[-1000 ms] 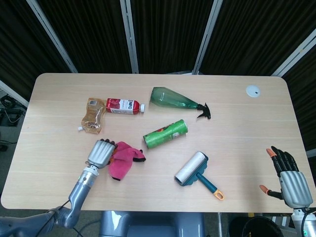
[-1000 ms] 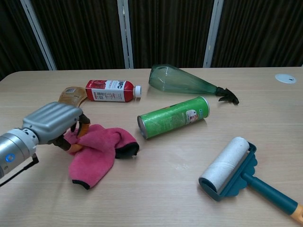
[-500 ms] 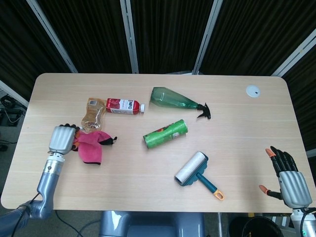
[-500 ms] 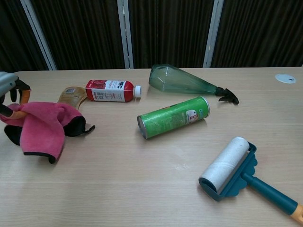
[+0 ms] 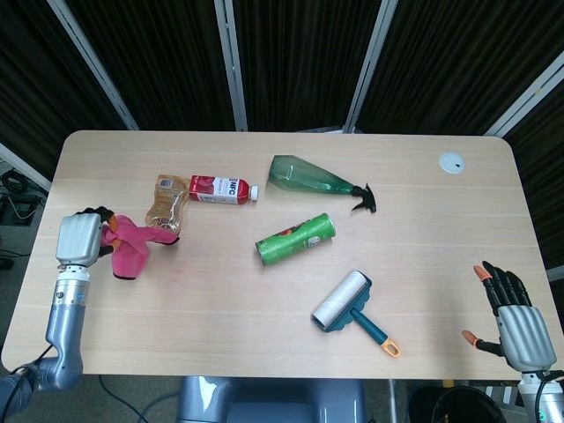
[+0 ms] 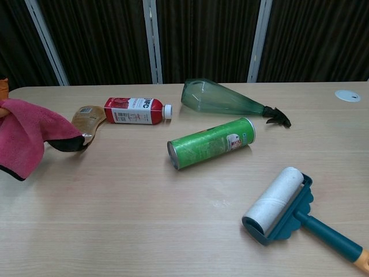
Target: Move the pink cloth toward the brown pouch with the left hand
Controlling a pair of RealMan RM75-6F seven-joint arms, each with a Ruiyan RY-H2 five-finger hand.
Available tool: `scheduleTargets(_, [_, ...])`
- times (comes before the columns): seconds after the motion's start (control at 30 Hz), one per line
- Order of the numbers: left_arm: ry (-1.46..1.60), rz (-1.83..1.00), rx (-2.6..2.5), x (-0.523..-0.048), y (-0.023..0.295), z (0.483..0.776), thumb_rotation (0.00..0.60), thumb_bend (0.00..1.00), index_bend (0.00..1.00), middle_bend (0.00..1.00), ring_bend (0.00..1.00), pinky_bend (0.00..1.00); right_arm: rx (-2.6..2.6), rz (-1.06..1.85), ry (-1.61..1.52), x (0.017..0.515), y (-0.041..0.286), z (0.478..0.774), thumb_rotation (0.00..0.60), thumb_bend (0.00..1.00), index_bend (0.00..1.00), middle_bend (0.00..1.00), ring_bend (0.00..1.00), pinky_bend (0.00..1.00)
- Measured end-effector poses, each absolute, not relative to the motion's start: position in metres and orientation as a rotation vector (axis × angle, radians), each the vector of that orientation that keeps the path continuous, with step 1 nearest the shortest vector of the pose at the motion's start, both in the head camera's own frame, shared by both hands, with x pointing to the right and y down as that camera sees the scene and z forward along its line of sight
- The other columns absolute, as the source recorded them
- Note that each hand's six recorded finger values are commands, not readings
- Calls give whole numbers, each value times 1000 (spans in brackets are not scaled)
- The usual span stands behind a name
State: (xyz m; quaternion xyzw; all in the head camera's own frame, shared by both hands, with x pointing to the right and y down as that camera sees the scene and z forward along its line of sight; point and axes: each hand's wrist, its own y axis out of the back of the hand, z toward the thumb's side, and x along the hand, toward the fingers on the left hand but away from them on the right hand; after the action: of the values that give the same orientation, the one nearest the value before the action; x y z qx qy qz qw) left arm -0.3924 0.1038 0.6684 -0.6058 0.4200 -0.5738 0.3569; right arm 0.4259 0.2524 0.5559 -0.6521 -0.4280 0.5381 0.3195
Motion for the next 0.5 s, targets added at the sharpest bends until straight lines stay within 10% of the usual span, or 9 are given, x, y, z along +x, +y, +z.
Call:
scheduleTargets(0.2, [1013,-1485,-1621,-385,123,677,600,406,599,287,266,423,-1717,1418,-1126,426,252,556,600,0,0,0,0,8])
scheduleTargets(0.33, [951,-1517,-1645,-383,131,684,600,104,312,31,14,141,-1719,1421,-1125,426,253,556,600,0,0,0,0,8])
scheduleTargets(0.5, [913,-1557,-1649,-383,136,686,600,16,108,0,0,34,-1720,1425,-1123,427,253,556,600,0,0,0,0,8])
